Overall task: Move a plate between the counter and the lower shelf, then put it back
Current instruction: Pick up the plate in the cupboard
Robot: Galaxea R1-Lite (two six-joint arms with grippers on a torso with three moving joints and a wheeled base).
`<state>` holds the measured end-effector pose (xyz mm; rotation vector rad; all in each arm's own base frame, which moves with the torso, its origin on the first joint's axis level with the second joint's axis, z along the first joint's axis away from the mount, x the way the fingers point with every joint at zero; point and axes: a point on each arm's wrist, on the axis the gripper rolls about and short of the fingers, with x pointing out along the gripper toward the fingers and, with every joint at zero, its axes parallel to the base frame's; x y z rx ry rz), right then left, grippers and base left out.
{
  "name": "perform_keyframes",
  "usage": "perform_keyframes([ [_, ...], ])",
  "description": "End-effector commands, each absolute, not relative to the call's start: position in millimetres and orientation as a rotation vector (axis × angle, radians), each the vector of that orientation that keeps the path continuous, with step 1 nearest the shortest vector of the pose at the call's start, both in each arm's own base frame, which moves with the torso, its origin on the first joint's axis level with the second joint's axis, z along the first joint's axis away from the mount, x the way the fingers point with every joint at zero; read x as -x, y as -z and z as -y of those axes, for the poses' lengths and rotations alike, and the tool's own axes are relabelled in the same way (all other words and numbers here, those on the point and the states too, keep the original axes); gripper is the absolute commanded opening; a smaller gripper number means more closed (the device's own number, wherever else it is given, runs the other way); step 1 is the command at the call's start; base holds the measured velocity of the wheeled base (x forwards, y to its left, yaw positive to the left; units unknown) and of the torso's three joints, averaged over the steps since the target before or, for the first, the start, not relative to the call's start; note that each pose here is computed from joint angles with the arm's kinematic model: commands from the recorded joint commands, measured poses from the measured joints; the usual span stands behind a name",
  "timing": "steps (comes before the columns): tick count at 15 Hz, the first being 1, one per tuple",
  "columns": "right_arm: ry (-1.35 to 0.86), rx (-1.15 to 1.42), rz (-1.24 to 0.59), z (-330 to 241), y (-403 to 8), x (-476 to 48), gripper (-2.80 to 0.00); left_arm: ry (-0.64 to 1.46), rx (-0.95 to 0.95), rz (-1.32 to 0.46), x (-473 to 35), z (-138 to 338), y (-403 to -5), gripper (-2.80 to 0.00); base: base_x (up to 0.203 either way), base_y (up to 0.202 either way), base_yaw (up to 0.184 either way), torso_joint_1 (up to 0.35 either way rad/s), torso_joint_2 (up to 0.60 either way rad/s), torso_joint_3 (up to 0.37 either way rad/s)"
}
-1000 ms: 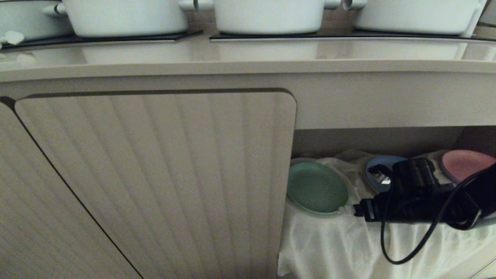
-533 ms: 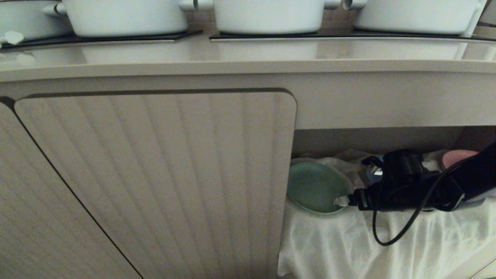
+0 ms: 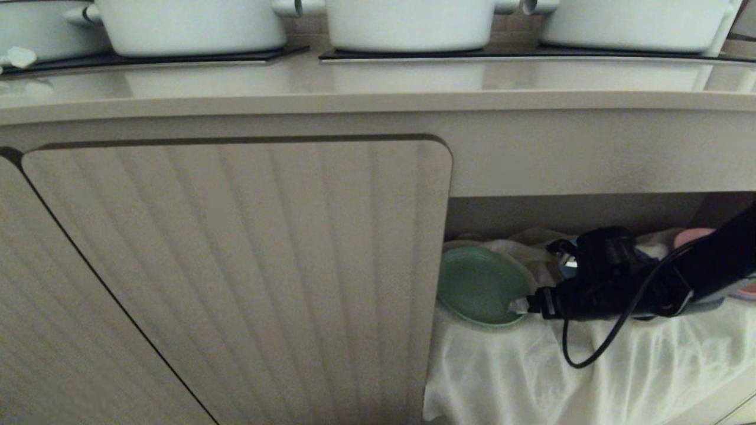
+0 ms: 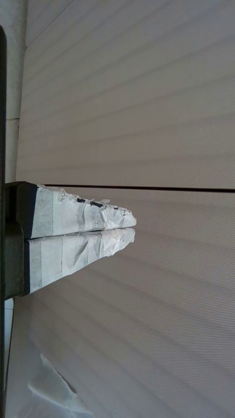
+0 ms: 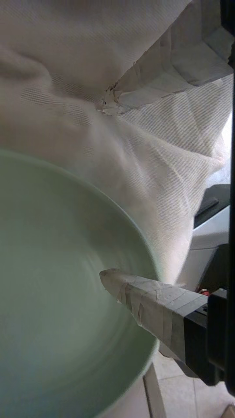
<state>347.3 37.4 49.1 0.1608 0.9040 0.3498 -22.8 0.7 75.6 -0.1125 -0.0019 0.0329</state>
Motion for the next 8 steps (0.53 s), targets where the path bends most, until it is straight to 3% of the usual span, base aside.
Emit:
perform_keyframes([
  [1,-0.352,-0.161,-0.902,-38,-47,-352,0.0,-0.034,0.113,0.002,23,-1,-75,-2.8,0.0,0.0,0.0,0.0,0.0,0.0],
  [8,-0.35,-0.149,-0.906,-43,-50,-366,0.0,-0.034,0.114,0.002,23,-1,-75,-2.8,0.0,0.0,0.0,0.0,0.0,0.0],
])
